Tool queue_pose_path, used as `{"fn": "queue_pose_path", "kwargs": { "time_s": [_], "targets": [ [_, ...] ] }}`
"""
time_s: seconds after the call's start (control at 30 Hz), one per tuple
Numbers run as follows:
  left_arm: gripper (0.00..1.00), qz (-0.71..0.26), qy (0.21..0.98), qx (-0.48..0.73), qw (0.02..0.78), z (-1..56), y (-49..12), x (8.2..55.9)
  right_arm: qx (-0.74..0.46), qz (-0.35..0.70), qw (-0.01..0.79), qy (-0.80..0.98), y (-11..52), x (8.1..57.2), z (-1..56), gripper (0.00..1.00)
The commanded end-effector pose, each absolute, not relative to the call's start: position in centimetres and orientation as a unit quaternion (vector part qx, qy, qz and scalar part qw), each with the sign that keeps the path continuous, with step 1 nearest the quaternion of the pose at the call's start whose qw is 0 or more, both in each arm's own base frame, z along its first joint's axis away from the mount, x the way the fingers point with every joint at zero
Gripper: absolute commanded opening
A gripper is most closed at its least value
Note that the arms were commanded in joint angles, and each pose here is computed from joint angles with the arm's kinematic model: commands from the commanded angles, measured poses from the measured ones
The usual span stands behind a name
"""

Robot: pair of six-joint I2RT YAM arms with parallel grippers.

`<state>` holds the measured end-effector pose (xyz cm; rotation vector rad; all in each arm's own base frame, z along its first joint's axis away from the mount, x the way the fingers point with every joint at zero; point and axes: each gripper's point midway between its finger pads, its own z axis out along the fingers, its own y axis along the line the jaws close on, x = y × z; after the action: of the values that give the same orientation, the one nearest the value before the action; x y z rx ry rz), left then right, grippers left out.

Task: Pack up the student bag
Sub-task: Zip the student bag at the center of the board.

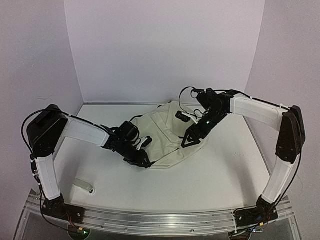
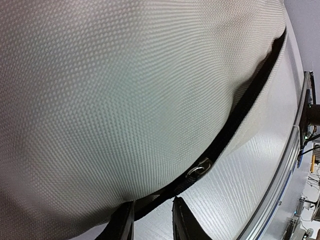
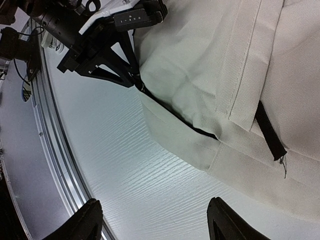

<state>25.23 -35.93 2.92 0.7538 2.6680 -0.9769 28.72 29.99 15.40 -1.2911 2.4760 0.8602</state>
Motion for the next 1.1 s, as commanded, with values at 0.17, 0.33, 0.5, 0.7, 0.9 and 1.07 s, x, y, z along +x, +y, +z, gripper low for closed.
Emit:
{"fn": "queue_pose_path", "kwargs": {
  "time_s": [0.17, 0.33, 0.5, 0.7, 0.9, 1.07],
  "targets": [
    [0.31, -0.33, 0.899, 0.266, 0.109, 2.2, -36.6, 25.6, -0.443, 0.303, 0.115, 0.836, 30.6, 28.7, 16.3, 0.72],
    [0.3, -0.331, 0.898, 0.27, 0.108, 1.8, -36.7, 25.4, -0.443, 0.303, 0.114, 0.836, 30.6, 28.7, 16.3, 0.72],
    [0.23, -0.323, 0.898, 0.28, 0.103, 1.2, -36.9, 24.8, -0.443, 0.303, 0.114, 0.836, 30.6, 28.8, 16.2, 0.72],
    [0.11, -0.312, 0.9, 0.286, 0.107, 1.3, -37.0, 24.4, -0.443, 0.295, 0.113, 0.839, 30.5, 29.0, 15.8, 0.71],
    [0.0, -0.346, 0.888, 0.275, 0.129, 4.9, -37.4, 24.1, -0.457, 0.274, 0.111, 0.839, 30.3, 28.9, 14.8, 0.67],
    [0.0, -0.376, 0.875, 0.265, 0.15, 8.4, -37.4, 23.7, -0.476, 0.262, 0.114, 0.832, 30.9, 28.4, 14.1, 0.64]
  ]
}}
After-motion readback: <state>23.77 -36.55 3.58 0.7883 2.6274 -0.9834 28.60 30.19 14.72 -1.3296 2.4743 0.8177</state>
